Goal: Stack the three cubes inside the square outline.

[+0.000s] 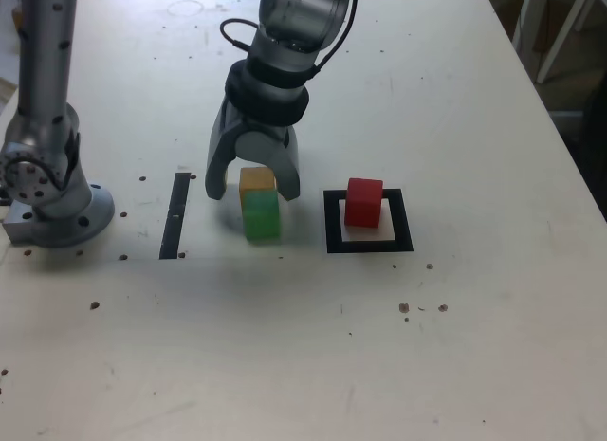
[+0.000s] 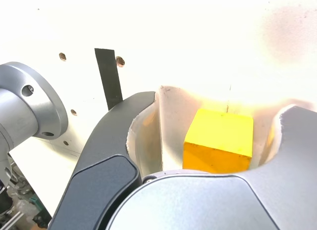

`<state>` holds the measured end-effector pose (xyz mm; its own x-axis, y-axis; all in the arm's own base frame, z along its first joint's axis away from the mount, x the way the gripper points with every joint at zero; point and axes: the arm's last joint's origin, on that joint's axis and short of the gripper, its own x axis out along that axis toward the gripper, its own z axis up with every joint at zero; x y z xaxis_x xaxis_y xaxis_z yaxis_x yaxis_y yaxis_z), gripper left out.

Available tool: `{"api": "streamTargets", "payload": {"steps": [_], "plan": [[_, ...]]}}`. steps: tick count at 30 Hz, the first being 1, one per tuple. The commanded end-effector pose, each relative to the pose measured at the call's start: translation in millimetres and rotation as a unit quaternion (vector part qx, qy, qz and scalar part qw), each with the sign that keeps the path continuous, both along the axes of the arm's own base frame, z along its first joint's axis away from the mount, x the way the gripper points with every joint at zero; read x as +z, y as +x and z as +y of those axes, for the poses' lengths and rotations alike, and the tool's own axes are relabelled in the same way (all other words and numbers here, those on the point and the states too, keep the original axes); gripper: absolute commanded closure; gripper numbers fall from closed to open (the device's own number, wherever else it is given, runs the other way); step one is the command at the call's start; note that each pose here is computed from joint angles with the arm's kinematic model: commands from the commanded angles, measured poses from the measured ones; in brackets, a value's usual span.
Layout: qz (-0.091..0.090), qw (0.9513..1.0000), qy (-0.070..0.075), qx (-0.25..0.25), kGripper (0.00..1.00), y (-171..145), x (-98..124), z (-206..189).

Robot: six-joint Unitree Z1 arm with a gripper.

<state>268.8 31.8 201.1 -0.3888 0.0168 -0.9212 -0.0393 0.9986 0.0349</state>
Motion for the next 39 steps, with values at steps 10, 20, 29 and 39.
{"api": "streamTargets", "payload": {"steps": [10,20,29,39], "plan": [[0.004,1.0,0.002,-0.001,0.71,2.6,-1.1,1.0],[0.002,1.0,0.003,-0.001,0.72,3.9,0.0,1.2],[-0.004,0.9998,0.014,-0.009,0.72,7.6,14.6,0.7],[-0.035,0.9979,0.033,-0.044,0.72,35.7,68.8,-11.5]]}}
